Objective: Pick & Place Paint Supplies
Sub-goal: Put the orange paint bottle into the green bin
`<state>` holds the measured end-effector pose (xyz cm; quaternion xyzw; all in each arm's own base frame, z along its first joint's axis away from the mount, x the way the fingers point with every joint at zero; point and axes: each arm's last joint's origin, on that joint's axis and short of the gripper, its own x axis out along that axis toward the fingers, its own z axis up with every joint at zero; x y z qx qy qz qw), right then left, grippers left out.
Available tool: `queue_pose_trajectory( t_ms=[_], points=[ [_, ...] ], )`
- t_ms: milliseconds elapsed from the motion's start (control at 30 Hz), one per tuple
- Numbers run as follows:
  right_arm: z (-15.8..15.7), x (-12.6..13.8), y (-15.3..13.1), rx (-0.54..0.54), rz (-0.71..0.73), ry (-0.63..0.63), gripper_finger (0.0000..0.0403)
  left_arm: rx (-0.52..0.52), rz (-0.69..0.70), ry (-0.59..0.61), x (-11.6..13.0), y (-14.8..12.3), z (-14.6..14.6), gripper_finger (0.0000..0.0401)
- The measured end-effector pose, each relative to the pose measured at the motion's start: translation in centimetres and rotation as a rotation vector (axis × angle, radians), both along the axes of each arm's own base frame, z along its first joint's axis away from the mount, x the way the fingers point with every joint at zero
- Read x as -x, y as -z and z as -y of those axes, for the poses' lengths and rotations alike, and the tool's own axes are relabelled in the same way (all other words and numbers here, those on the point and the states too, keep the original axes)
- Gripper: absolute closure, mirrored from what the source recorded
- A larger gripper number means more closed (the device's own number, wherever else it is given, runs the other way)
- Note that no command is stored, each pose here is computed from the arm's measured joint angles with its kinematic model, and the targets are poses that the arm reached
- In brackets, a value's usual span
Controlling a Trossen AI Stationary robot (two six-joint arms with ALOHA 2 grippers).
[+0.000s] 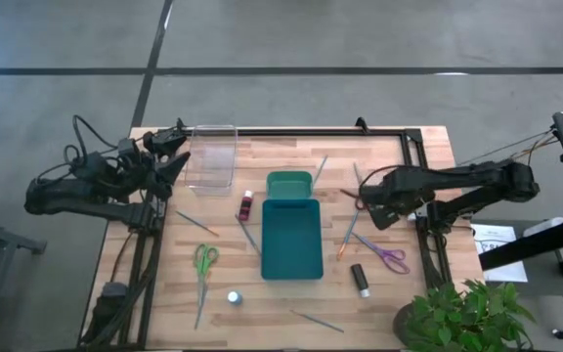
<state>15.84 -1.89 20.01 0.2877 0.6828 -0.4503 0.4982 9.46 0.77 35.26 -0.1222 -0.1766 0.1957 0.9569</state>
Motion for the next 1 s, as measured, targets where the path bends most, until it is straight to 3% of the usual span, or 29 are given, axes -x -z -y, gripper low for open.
queue_pose_trajectory(
  t_ms=[267, 467, 700, 1000],
  points=[
    [0.7, -1.7, 3.0, 0.132, -0.184, -0.072, 0.0203, 0.000, 0.005, 0.000, 0.0, 0.0, 0.0, 0.0100],
    [0.9, -2.3, 4.5, 0.186, -0.259, -0.020, 0.0203, 0.002, 0.008, 0.001, 0.0, -0.1, 0.0, 0.0100],
    [2.3, -2.3, 5.4, 0.223, -0.236, 0.143, 0.0203, 0.010, 0.013, 0.004, 0.0, -0.1, 0.0, 0.0100],
    [5.4, 0.2, 3.8, 0.244, -0.096, 0.318, 0.0203, 0.028, 0.022, 0.010, 0.0, -0.1, 0.0, 0.0100]
  ],
)
